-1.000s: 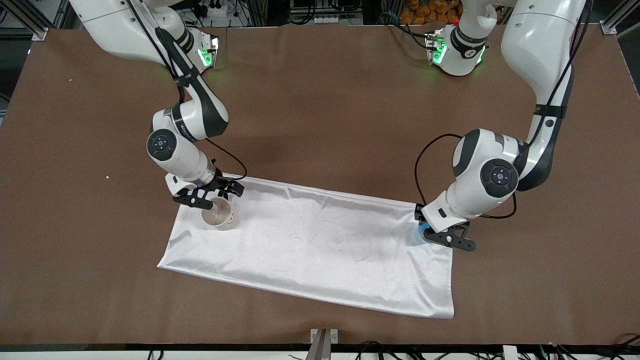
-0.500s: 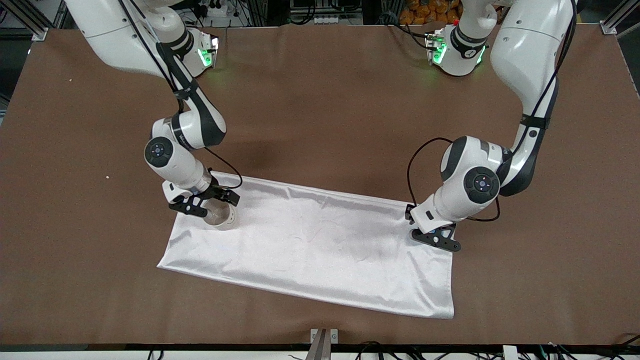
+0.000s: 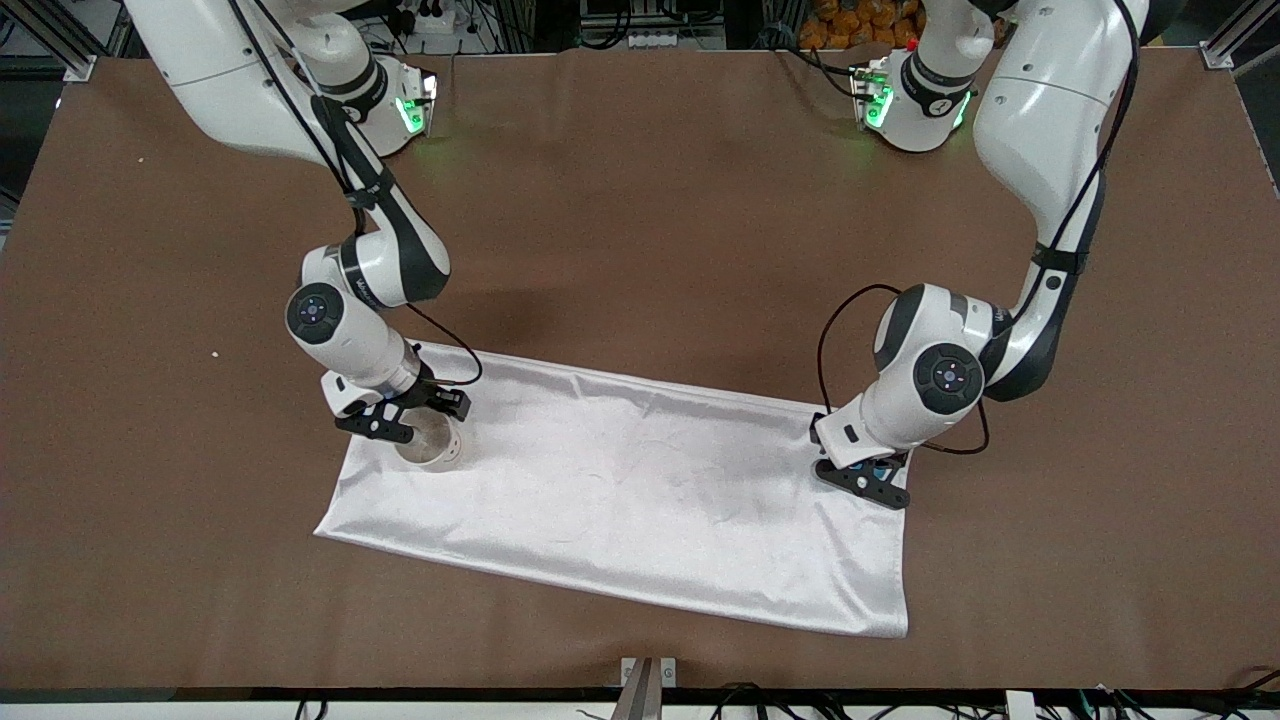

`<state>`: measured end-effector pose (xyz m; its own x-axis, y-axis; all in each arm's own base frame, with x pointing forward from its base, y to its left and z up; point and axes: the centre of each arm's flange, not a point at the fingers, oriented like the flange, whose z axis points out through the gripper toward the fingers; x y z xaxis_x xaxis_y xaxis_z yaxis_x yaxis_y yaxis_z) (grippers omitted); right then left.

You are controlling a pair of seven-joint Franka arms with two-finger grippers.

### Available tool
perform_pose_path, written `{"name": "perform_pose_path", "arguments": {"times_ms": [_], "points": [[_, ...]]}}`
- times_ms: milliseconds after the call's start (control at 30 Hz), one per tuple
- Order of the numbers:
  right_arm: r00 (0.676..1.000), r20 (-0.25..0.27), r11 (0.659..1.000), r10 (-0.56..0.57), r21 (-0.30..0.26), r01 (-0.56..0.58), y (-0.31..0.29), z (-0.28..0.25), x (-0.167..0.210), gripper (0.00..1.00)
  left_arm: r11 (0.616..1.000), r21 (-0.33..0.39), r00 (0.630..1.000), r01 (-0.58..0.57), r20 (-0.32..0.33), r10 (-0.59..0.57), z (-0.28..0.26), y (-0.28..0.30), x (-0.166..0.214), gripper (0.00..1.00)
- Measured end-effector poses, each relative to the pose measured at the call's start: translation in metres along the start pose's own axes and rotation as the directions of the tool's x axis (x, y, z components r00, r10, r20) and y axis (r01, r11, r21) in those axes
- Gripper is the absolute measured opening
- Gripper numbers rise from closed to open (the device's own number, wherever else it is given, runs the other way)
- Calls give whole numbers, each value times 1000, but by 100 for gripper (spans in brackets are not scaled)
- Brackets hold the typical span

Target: Place blue cup into white mug on table

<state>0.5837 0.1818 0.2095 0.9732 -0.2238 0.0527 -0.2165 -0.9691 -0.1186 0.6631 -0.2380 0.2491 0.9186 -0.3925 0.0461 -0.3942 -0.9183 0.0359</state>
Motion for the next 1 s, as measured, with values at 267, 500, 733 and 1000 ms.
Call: {"name": "perform_pose_path", "arguments": {"times_ms": [267, 500, 733, 1000], "points": [[998, -15, 997, -68, -34, 68, -3, 1, -1, 17, 1000, -1, 1000, -17, 5, 17, 5, 0, -1, 22], [996, -22, 996, -82, -35, 81, -6, -1, 0, 8, 999, 5, 999, -49, -5, 49, 0, -3, 2, 4], [996, -22, 996, -88, -29, 88, -18, -7, 0, 8, 996, 9, 996, -84, -6, 84, 0, -4, 2, 4], [999, -16, 999, -29, -23, 29, -57, -25, -19, 8, 990, 52, 991, -130, -21, 131, -9, -8, 7, 4]]}}
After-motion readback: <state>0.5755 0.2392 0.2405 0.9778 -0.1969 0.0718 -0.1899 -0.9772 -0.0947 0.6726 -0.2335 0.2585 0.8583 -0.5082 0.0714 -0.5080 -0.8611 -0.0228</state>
